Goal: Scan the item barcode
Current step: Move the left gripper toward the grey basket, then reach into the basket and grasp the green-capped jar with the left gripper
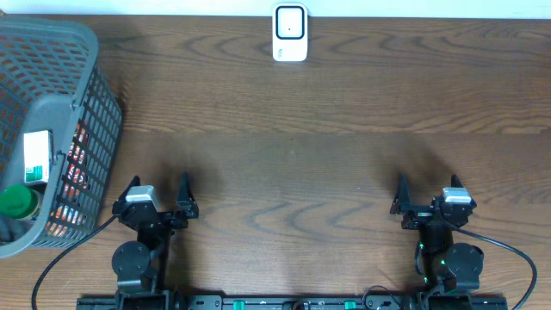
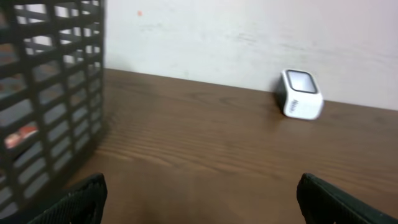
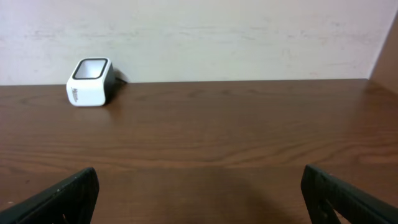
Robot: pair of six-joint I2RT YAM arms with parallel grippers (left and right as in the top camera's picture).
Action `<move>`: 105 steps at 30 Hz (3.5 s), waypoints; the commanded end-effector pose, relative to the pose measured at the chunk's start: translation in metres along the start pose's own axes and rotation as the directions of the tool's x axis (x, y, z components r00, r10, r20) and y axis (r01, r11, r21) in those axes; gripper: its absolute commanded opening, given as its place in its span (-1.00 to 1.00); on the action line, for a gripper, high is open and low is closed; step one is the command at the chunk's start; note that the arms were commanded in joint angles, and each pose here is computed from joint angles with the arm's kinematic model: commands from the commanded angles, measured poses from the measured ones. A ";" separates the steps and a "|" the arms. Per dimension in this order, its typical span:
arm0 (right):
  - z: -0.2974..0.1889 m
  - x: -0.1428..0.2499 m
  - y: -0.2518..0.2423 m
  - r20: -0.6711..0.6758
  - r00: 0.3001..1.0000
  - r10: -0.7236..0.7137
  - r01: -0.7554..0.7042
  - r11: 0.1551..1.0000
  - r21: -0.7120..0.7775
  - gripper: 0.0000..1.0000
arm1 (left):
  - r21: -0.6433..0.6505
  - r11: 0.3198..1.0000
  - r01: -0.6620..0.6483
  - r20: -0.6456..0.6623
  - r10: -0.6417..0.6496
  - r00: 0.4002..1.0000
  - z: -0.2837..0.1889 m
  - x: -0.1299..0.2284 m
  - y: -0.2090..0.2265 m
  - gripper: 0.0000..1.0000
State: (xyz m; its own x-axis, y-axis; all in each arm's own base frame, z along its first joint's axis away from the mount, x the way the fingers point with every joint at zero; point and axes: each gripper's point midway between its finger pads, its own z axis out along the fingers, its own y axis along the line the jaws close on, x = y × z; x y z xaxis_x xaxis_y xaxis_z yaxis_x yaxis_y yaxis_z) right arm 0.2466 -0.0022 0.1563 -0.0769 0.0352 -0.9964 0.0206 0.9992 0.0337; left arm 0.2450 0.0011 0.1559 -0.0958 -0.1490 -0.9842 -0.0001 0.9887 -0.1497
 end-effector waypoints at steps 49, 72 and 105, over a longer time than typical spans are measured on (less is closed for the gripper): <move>0.000 0.000 -0.002 0.002 1.000 -0.014 0.014 1.000 0.004 0.99 | -0.817 0.576 -0.037 -0.509 -0.689 0.516 0.019 -0.098 0.290 0.96; 0.000 0.000 -0.002 0.002 1.000 -0.014 0.014 1.000 0.004 0.98 | -0.808 0.574 -0.131 -0.576 -0.724 0.379 -0.028 -0.003 0.311 0.96; 0.000 0.000 -0.002 0.002 1.000 -0.014 0.014 1.000 0.004 0.98 | -0.863 0.504 -0.036 -0.482 -0.799 0.360 -0.011 0.085 0.325 0.49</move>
State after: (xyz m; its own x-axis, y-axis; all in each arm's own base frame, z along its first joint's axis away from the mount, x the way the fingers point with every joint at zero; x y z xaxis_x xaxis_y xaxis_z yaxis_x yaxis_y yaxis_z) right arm 0.2466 -0.0023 0.1561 -0.0777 0.0356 -0.9963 0.0188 0.9992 0.0342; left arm 0.2309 0.3144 0.0318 -0.5204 -0.8245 -0.2222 -0.8500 0.5249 0.0432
